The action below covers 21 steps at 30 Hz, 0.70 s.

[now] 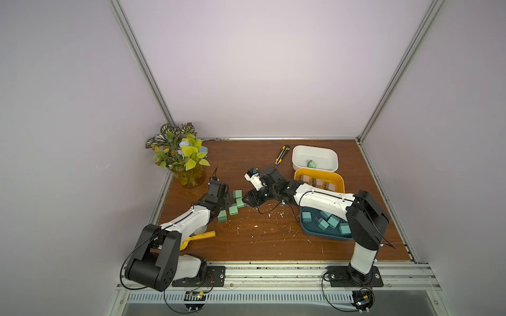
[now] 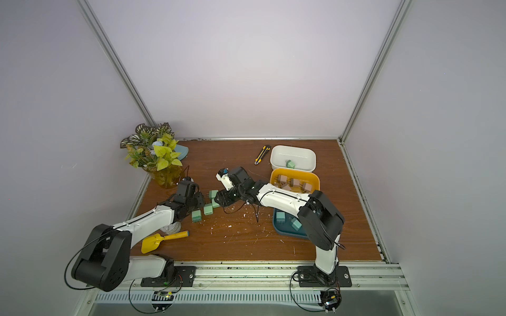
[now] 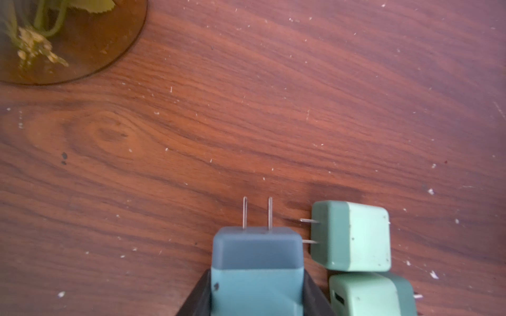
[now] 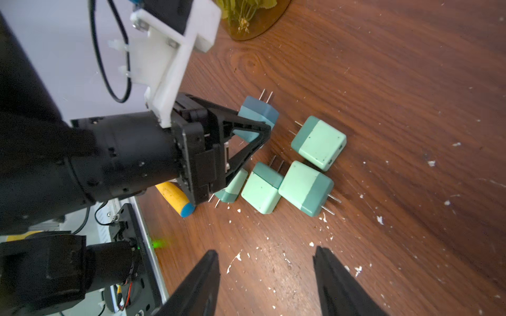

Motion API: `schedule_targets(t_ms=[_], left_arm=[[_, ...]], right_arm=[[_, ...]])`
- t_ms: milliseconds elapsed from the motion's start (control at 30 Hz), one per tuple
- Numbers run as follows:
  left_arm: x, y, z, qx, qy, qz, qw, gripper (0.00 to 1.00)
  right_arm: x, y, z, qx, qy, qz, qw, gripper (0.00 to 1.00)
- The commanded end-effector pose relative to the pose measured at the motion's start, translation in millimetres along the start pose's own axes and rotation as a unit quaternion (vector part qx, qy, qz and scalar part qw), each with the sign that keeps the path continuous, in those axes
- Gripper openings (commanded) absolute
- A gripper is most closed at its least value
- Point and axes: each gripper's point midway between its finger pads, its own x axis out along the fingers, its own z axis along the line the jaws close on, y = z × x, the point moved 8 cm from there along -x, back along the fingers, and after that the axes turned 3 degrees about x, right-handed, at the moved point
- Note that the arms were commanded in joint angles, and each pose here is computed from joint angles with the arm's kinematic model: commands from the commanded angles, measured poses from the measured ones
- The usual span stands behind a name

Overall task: Place the plugs by color into the storage box
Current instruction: Pick up the plug from the center of the board.

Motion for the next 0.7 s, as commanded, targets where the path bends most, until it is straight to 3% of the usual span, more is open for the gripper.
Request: schedule_targets(t_ms=[0, 367, 500, 667], left_arm=[[-14, -14, -6, 0.019, 0.006, -0.025, 0.999, 0.01], [-30, -42, -52, 0.049, 0.059, -0.047, 0.996, 0.01], [-34, -55, -75, 0.07, 0.079, -0.059, 0.993, 0.01], [-31, -69, -116, 0.107, 0.103, -0.057, 0.987, 0.01]], right_arm=[[-27, -22, 12, -0.007, 0.013, -0.055, 0.998, 0.6], [-45, -27, -10, 0.004, 0.058, -0.07, 0.996, 0.58], [-66, -27, -37, 0.019, 0.127, -0.079, 0.989, 0.58], [-97, -25, -72, 0.06, 0.151, -0.096, 0.982, 0.58]])
